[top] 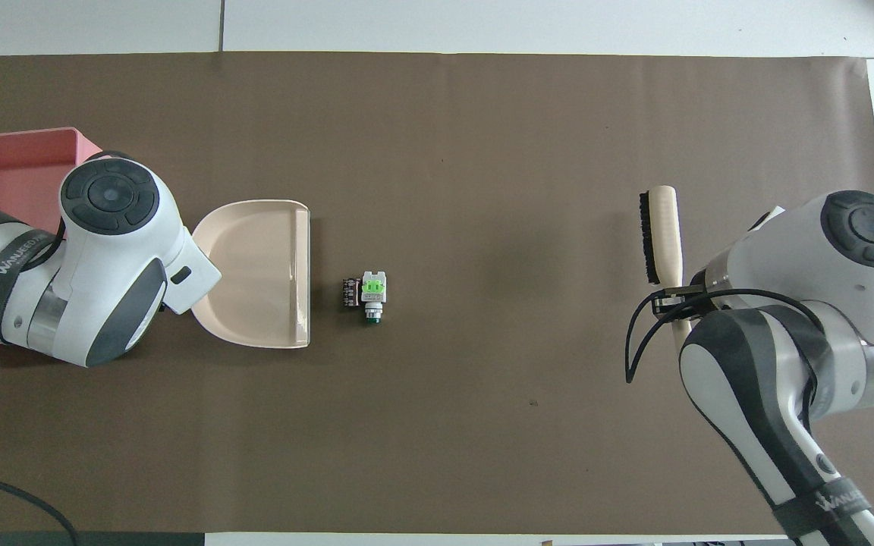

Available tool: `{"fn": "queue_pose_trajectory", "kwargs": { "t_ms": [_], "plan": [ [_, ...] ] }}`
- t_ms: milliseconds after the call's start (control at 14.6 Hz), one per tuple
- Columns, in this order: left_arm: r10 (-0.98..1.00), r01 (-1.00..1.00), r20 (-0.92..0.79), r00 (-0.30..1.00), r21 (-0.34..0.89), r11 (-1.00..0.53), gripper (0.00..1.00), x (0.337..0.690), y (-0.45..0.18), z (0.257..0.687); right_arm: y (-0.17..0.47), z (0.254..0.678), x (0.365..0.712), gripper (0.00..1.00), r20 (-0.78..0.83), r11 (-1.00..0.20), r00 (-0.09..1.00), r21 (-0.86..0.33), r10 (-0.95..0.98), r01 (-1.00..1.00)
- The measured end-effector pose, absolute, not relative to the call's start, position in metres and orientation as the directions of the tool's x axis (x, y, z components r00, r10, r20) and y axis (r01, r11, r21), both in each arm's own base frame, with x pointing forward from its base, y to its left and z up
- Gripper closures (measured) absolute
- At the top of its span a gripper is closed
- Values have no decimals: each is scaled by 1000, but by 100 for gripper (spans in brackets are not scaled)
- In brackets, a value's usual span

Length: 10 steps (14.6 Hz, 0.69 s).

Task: Clean e-waste and dump in bin
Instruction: 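Lift the brush with the right gripper and carry it toward the dustpan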

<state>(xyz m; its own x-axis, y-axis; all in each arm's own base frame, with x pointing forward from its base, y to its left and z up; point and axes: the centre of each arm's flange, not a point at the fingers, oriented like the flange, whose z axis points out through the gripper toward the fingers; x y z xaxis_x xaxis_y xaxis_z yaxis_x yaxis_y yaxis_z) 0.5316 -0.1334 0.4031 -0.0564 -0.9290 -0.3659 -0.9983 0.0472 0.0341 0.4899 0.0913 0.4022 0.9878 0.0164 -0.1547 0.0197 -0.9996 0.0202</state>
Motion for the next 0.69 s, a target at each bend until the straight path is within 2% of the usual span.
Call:
{"fn": "queue_pose_trajectory", "kwargs": {
  "t_ms": [687],
  "plan": [
    [-921,-998,-384,-63,3,67,67,516,-149,369,337,356,449,74,-101,-993,994,115,-39,-28]
  ]
}}
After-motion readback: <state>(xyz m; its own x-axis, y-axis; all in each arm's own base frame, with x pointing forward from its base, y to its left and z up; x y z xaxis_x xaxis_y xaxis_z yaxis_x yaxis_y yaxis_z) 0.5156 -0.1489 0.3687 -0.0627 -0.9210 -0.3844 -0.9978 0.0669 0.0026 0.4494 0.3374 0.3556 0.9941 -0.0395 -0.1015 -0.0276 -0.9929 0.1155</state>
